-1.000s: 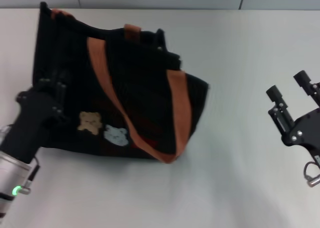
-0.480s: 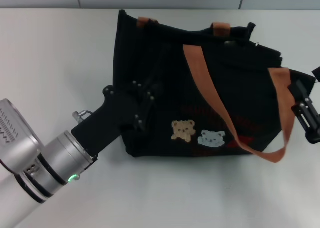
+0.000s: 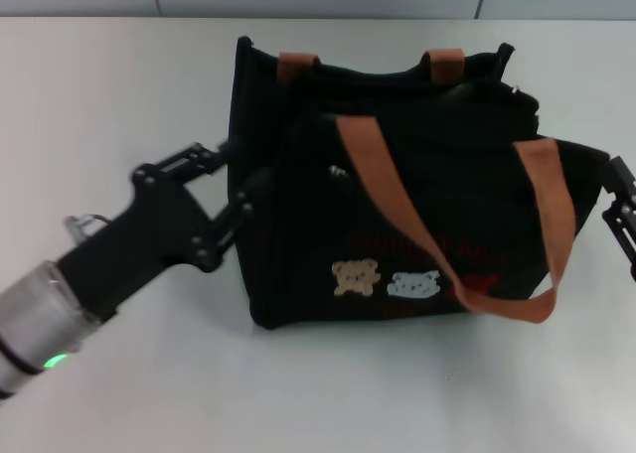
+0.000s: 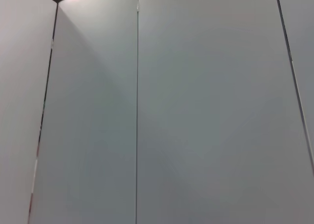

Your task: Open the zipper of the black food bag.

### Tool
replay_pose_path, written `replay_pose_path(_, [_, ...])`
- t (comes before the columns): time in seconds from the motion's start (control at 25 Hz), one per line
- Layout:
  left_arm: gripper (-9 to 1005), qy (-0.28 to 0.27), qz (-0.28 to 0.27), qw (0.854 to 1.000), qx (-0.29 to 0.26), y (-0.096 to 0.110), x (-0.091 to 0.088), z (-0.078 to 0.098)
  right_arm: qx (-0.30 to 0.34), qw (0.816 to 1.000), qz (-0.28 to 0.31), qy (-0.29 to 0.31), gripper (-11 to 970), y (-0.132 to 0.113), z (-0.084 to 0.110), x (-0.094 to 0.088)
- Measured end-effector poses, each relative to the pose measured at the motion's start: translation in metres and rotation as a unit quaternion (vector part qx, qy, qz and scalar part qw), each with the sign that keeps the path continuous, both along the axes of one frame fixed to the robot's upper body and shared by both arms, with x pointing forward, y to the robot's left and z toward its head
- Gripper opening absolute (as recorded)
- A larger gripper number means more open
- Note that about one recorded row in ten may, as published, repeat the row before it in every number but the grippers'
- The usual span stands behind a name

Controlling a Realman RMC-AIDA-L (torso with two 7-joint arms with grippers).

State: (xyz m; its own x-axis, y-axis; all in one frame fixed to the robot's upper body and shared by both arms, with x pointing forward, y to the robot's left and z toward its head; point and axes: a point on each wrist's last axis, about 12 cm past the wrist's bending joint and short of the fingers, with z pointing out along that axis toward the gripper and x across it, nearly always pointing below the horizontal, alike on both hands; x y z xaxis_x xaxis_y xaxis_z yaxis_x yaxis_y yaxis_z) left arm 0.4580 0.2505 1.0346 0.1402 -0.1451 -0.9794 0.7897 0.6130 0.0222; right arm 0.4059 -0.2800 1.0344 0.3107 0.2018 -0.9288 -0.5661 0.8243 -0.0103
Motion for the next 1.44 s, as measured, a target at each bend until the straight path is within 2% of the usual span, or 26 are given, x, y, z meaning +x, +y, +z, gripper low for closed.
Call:
replay_pose_path(0.04, [180,-0.008,-0.003,1.000,0.000,0.007,-0.001,0.003,0.003,1.000,0.005,0.001,553,-0.002,0.001,0.001])
replay_pose_path(0.12, [312,-0.017,-0.027,0.999,0.003,0.021,-0.005,0.010,0.009,1.000,0.019,0.004,553,-0.006,0.003,0.002])
replay_pose_path(0.28, [516,-0.022,-0.096,0.995,0.018,0.039,-0.013,0.023,0.002,0.994,0.112,0.011,565,-0.013,0.012,0.000])
replay_pose_path(0.48, [709,0.015,-0.150,0.988,0.045,0.048,-0.017,0.026,-0.014,0.968,0.241,0.066,619,-0.023,0.024,0.007])
replay_pose_path(0.6, [809,0.039,-0.200,0.977,0.067,0.044,-0.017,0.025,-0.051,0.941,0.316,0.110,652,-0.022,0.027,0.011])
replay_pose_path(0.72, [807,0.060,-0.246,0.964,0.087,0.036,-0.014,0.025,-0.079,0.919,0.361,0.135,709,-0.020,0.029,0.015])
replay_pose_path(0.88, [804,0.068,-0.265,0.957,0.097,0.029,-0.011,0.023,-0.097,0.911,0.372,0.150,847,-0.017,0.027,0.019])
replay_pose_path(1.44, [802,0.062,-0.265,0.958,0.093,0.027,-0.011,0.023,-0.097,0.914,0.364,0.147,847,-0.014,0.025,0.021])
